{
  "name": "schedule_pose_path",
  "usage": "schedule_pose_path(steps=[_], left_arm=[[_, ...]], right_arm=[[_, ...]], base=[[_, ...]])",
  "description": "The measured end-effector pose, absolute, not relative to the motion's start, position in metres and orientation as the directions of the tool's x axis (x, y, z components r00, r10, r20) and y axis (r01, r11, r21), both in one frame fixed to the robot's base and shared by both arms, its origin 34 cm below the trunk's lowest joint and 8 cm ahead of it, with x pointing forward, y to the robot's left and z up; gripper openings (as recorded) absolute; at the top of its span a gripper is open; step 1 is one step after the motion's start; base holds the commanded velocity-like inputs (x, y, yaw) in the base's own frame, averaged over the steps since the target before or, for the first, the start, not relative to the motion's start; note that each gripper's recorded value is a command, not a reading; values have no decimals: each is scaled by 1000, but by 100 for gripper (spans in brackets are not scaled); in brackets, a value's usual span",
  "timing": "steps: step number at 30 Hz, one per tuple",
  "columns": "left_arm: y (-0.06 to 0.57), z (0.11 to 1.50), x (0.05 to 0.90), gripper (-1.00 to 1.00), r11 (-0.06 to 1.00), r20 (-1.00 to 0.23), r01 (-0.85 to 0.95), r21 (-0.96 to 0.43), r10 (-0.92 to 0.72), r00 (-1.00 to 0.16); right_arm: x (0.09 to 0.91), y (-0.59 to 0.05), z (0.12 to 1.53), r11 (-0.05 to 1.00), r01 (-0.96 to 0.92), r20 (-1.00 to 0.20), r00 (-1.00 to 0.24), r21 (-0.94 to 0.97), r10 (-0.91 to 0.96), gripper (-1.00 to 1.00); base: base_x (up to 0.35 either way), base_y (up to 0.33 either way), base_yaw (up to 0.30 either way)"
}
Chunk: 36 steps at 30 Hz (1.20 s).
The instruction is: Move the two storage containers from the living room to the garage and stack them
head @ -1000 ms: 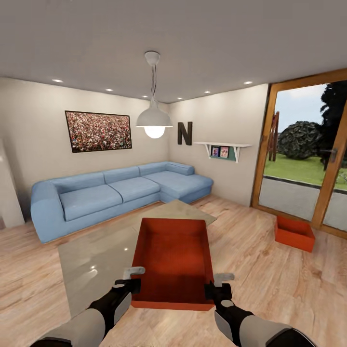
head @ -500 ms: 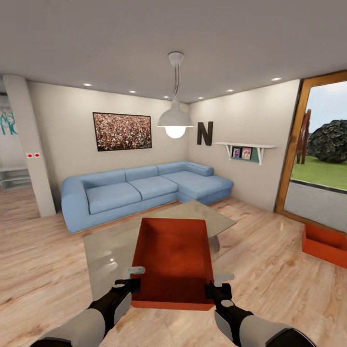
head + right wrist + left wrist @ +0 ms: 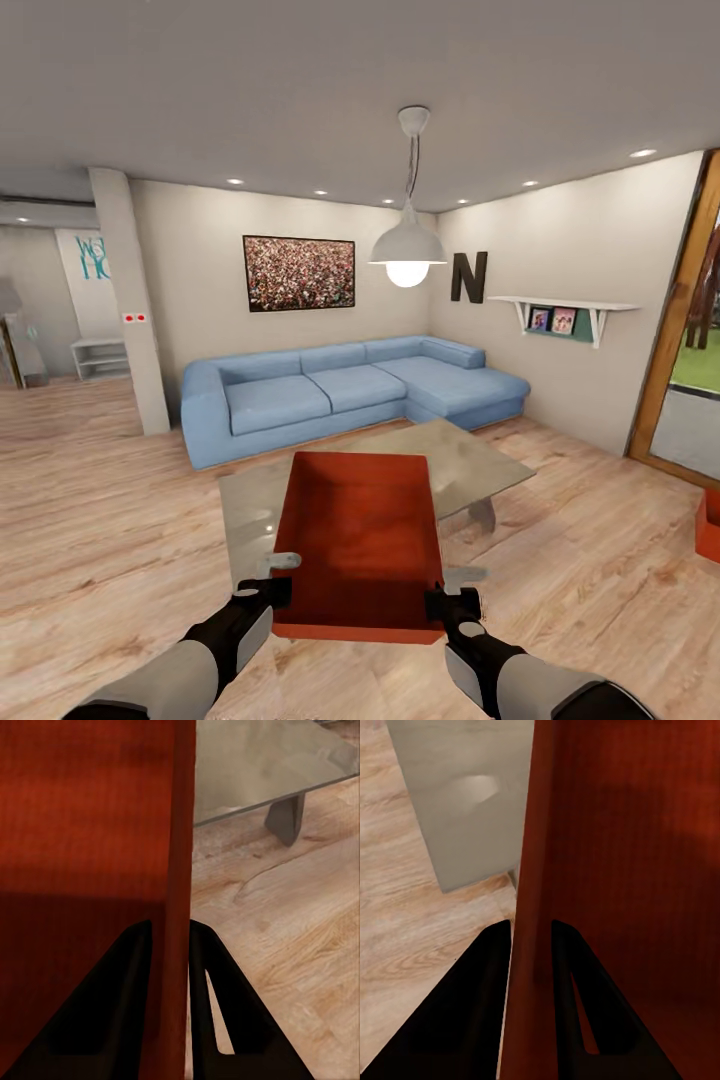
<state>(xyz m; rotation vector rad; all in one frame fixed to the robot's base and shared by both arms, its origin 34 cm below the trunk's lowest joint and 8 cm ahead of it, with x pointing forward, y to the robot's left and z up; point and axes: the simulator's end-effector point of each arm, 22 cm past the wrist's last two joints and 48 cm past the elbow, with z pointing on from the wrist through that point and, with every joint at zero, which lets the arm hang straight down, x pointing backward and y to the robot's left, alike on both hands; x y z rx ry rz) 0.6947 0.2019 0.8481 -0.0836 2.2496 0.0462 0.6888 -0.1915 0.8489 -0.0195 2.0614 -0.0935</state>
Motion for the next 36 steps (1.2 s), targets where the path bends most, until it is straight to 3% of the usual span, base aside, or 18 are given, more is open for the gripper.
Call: schedule_pose_path(steps=[36], left_arm=[[202, 848, 694, -100, 997, -777, -79, 2, -48, -628]], right_arm=[[689, -191, 849, 997, 25, -879, -473, -75, -55, -100]], base=[[0, 0, 277]])
